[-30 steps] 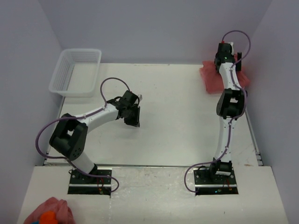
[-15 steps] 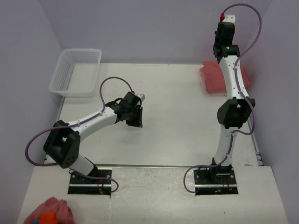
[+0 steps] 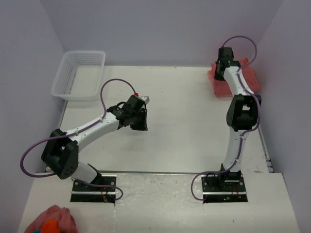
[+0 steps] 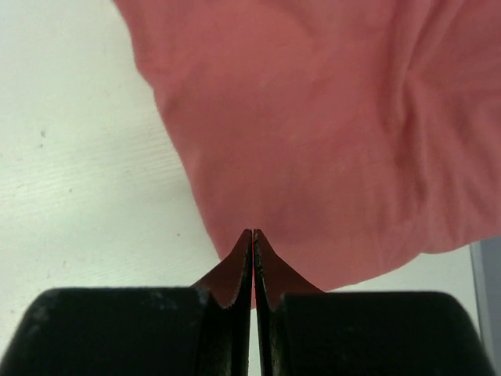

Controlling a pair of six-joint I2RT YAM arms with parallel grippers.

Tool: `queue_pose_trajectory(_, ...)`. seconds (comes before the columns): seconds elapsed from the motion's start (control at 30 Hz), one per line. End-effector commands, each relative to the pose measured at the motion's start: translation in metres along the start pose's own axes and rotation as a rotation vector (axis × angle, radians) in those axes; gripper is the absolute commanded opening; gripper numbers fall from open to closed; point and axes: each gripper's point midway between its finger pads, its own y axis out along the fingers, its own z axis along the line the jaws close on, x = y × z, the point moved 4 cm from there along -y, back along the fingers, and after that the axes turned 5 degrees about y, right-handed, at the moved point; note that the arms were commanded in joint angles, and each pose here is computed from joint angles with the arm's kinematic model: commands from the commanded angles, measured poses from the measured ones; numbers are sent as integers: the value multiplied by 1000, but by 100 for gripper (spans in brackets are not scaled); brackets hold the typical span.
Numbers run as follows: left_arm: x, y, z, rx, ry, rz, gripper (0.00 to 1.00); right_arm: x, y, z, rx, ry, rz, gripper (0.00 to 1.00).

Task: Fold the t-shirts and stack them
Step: Put the neatly folded tshirt into the corner of the board with the right arm

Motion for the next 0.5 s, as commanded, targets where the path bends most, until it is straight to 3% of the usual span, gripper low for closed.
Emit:
queue_pose_trajectory(0.0,14,-11,-10,-26,-7,-75,7,49,-29,-26,-66,78,-157,0)
queue_pose_trajectory(0.03,12,-12,-9,-22,-8,-67,8,46,-19,-38,-179,69,-155,0)
queue_pose_trajectory(0.17,11,-11,-10,-20,0,-59,8,49,3,-63,-349,61,-166,0)
queue_pose_trajectory(0.47,6,3,-9,-8,4,-5,8,35,42,-101,-514,81,-139,0)
